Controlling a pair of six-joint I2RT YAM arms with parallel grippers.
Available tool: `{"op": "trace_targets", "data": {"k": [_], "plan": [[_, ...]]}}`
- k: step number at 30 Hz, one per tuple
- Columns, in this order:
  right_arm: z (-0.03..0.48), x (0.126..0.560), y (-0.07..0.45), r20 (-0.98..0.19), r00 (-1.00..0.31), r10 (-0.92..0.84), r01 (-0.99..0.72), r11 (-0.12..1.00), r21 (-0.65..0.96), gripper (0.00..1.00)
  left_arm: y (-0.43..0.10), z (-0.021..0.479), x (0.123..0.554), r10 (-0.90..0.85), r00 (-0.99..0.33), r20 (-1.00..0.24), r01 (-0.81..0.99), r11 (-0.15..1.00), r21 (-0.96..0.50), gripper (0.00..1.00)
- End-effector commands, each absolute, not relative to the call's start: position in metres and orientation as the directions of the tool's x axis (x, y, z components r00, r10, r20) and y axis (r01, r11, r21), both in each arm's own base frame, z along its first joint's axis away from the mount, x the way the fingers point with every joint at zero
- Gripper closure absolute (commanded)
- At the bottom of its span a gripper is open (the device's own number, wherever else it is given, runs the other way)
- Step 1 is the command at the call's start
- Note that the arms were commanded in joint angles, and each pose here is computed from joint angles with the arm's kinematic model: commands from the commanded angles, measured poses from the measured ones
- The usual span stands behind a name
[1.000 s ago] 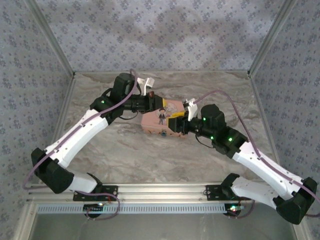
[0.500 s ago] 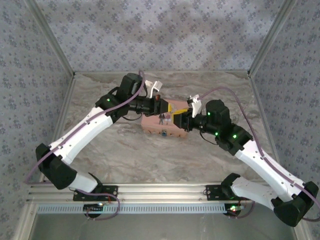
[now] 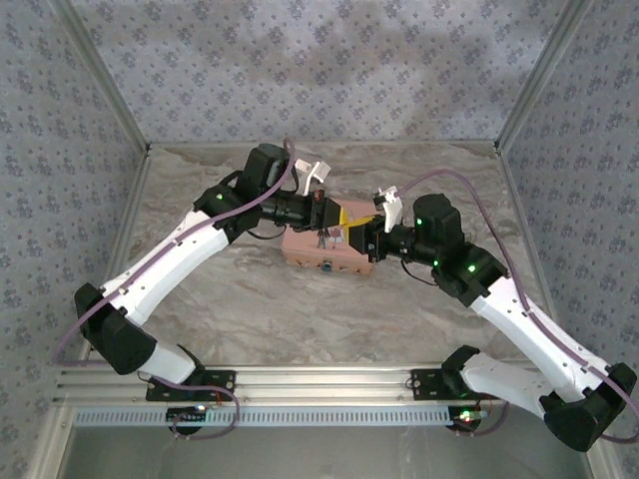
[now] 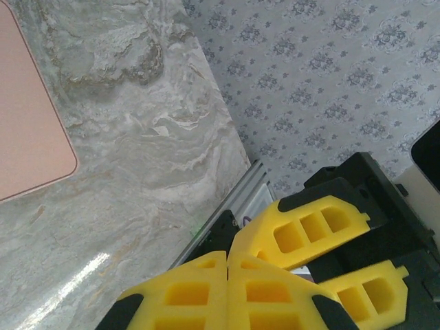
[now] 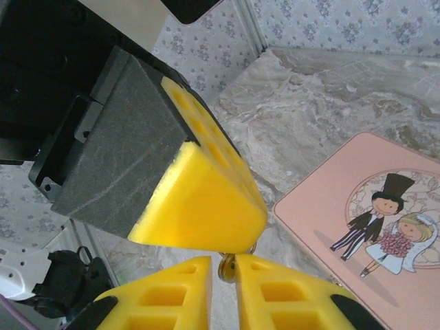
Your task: Unlock the padlock with the key
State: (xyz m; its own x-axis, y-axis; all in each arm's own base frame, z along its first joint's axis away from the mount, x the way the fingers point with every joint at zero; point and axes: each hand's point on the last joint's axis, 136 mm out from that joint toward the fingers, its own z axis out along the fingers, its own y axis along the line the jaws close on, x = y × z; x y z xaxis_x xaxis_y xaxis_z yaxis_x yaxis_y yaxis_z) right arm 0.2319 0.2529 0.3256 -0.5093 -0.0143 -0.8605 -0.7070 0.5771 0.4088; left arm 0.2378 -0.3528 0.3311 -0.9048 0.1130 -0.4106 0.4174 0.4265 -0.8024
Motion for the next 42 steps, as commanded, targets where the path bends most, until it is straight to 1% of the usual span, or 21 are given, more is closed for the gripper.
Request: {"op": "trace_targets", "data": {"k": [1, 5, 10, 11, 12, 14, 17, 19, 22, 23, 25, 28, 30, 31, 32, 33, 34, 35, 36, 38, 42], "plan": [[0.338, 0.235, 0.252, -0.872, -0.488, -0.014, -0.715, 0.579, 0.391, 0.85, -0.360, 0.351, 0.221, 0.169, -0.880, -0.444, 0.475, 0.360, -0.803, 1.00], [0.338, 0.236, 0.251, -0.872, -0.489, -0.011, -0.715, 0.578, 0.393, 0.99, -0.361, 0.353, 0.219, 0.172, -0.876, -0.450, 0.481, 0.353, -0.802, 1.00], [0.337, 0.236, 0.250, -0.871, -0.491, -0.011, -0.713, 0.579, 0.395, 1.00, -0.362, 0.354, 0.218, 0.175, -0.874, -0.453, 0.486, 0.347, -0.802, 1.00], [0.337, 0.236, 0.251, -0.872, -0.489, -0.011, -0.716, 0.576, 0.394, 1.00, -0.362, 0.356, 0.218, 0.174, -0.872, -0.457, 0.489, 0.344, -0.802, 0.95], [0.338, 0.236, 0.251, -0.873, -0.488, -0.010, -0.716, 0.576, 0.394, 1.00, -0.362, 0.356, 0.218, 0.173, -0.872, -0.457, 0.488, 0.345, -0.802, 0.87], [0.338, 0.236, 0.251, -0.872, -0.489, -0.004, -0.716, 0.572, 0.399, 1.00, -0.362, 0.358, 0.219, 0.169, -0.868, -0.466, 0.495, 0.342, -0.799, 0.74], [0.337, 0.235, 0.252, -0.869, -0.494, 0.017, -0.715, 0.561, 0.417, 1.00, -0.357, 0.360, 0.225, 0.137, -0.859, -0.493, 0.506, 0.374, -0.778, 0.47], [0.337, 0.234, 0.250, -0.868, -0.495, 0.035, -0.710, 0.560, 0.427, 1.00, -0.349, 0.363, 0.231, 0.100, -0.848, -0.520, 0.513, 0.395, -0.762, 0.44], [0.341, 0.234, 0.246, -0.867, -0.492, 0.078, -0.699, 0.558, 0.447, 1.00, -0.335, 0.371, 0.239, 0.021, -0.831, -0.557, 0.516, 0.405, -0.755, 0.30], [0.343, 0.235, 0.244, -0.866, -0.489, 0.100, -0.694, 0.557, 0.456, 1.00, -0.329, 0.372, 0.242, -0.010, -0.822, -0.570, 0.516, 0.409, -0.753, 0.28], [0.349, 0.235, 0.241, -0.864, -0.482, 0.147, -0.688, 0.547, 0.477, 1.00, -0.318, 0.374, 0.243, -0.063, -0.800, -0.596, 0.525, 0.407, -0.747, 0.27], [0.360, 0.233, 0.237, -0.855, -0.467, 0.227, -0.685, 0.518, 0.512, 1.00, -0.306, 0.376, 0.238, -0.129, -0.771, -0.624, 0.545, 0.373, -0.751, 0.22], [0.367, 0.232, 0.235, -0.842, -0.460, 0.282, -0.683, 0.494, 0.538, 1.00, -0.302, 0.376, 0.233, -0.153, -0.755, -0.638, 0.563, 0.349, -0.749, 0.24], [0.370, 0.231, 0.234, -0.833, -0.458, 0.310, -0.683, 0.478, 0.553, 1.00, -0.300, 0.375, 0.230, -0.165, -0.749, -0.642, 0.570, 0.334, -0.751, 0.30], [0.373, 0.230, 0.233, -0.823, -0.456, 0.337, -0.682, 0.462, 0.567, 1.00, -0.300, 0.375, 0.227, -0.176, -0.745, -0.644, 0.580, 0.305, -0.755, 0.50], [0.375, 0.230, 0.233, -0.814, -0.457, 0.359, -0.680, 0.450, 0.580, 1.00, -0.301, 0.377, 0.224, -0.182, -0.743, -0.644, 0.591, 0.272, -0.759, 0.61], [0.377, 0.229, 0.232, -0.796, -0.466, 0.387, -0.675, 0.426, 0.602, 1.00, -0.302, 0.380, 0.220, -0.192, -0.739, -0.645, 0.605, 0.231, -0.762, 0.62], [0.381, 0.228, 0.232, -0.784, -0.468, 0.409, -0.678, 0.403, 0.615, 1.00, -0.303, 0.383, 0.216, -0.202, -0.736, -0.646, 0.617, 0.192, -0.763, 0.61], [0.383, 0.226, 0.233, -0.773, -0.473, 0.423, -0.680, 0.382, 0.626, 1.00, -0.304, 0.386, 0.214, -0.208, -0.733, -0.647, 0.625, 0.170, -0.762, 0.54], [0.389, 0.223, 0.234, -0.757, -0.477, 0.446, -0.687, 0.349, 0.638, 1.00, -0.305, 0.392, 0.208, -0.209, -0.719, -0.663, 0.651, 0.134, -0.747, 0.46], [0.394, 0.216, 0.238, -0.765, -0.471, 0.439, -0.701, 0.341, 0.627, 1.00, -0.308, 0.403, 0.200, -0.200, -0.699, -0.687, 0.684, 0.092, -0.723, 0.41]]}}
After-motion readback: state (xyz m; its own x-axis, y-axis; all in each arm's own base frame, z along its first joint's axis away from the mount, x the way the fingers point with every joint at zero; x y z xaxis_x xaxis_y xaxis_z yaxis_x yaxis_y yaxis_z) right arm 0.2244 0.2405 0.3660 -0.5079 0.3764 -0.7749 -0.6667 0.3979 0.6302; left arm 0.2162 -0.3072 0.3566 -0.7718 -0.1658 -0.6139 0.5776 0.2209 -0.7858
